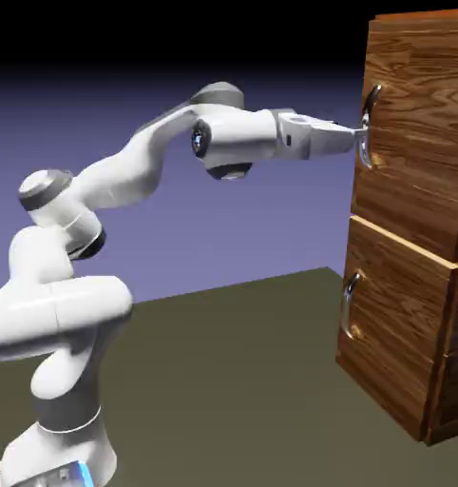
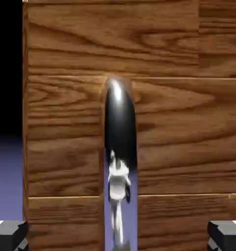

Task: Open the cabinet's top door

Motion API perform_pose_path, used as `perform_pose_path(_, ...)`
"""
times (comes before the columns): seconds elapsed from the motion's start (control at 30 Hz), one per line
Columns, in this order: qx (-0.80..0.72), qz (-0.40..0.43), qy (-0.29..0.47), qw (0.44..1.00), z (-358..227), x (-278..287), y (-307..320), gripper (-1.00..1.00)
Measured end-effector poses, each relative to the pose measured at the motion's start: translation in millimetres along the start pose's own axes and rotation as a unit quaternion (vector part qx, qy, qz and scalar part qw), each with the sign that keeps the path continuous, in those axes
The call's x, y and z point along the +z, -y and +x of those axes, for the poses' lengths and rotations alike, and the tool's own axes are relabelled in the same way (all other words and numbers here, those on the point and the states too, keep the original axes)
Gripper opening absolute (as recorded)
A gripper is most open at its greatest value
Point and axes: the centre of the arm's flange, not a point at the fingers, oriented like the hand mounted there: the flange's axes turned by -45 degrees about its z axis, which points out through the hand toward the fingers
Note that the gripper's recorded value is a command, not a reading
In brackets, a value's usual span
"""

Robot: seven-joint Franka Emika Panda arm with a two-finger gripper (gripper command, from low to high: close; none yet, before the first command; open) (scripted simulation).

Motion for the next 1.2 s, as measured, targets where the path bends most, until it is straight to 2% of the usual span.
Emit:
perform_pose_path(0.03,0.001,0.000,0.000,1.000,-0.5,13.2,-0.6,0.00)
perform_pose_path(0.07,0.001,0.000,0.000,1.000,-0.5,13.3,-0.6,-1.00)
perform_pose_path(0.13,0.001,0.000,0.000,1.000,-0.5,13.3,-0.6,-1.00)
perform_pose_path(0.67,0.001,0.224,0.000,0.975,-0.6,-70.8,-86.1,-1.00)
perform_pose_path(1.2,0.001,0.437,0.000,0.899,-0.7,-109.4,-200.5,-1.00)
